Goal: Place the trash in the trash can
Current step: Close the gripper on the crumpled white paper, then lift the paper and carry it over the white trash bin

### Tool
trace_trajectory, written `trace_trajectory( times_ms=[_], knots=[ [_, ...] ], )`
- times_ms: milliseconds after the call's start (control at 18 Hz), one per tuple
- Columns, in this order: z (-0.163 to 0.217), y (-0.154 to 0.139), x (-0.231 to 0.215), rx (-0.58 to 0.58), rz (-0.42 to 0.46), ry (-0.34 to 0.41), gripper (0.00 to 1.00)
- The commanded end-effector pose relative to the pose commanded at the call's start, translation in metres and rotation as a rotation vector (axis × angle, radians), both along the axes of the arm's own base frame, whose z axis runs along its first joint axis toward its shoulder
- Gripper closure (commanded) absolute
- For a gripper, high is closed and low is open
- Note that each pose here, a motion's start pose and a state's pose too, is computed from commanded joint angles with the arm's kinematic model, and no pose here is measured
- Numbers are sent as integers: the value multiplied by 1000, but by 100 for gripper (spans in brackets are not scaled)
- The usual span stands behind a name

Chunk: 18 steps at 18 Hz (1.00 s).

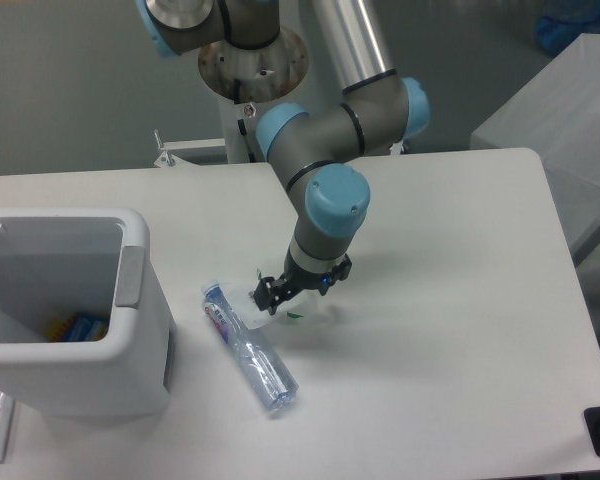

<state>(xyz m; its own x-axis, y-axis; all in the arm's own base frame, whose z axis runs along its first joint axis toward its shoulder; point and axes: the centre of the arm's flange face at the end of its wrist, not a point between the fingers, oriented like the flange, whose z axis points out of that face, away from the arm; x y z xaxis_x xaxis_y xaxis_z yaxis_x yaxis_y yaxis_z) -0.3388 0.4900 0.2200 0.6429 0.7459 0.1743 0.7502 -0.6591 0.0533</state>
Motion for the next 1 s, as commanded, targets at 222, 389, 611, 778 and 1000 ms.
trace_trajectory(
  times_ms=[222,389,611,778,1000],
  knots=[
    [-3,1,2,-6,-8,-4,20],
    [-4,2,2,-3,-9,-4,34],
    [-3,2,2,-4,-9,-5,60],
    [-3,1,4,-7,-11,-9,86],
    [1,0,3,-4,-8,-8,100]
  ],
)
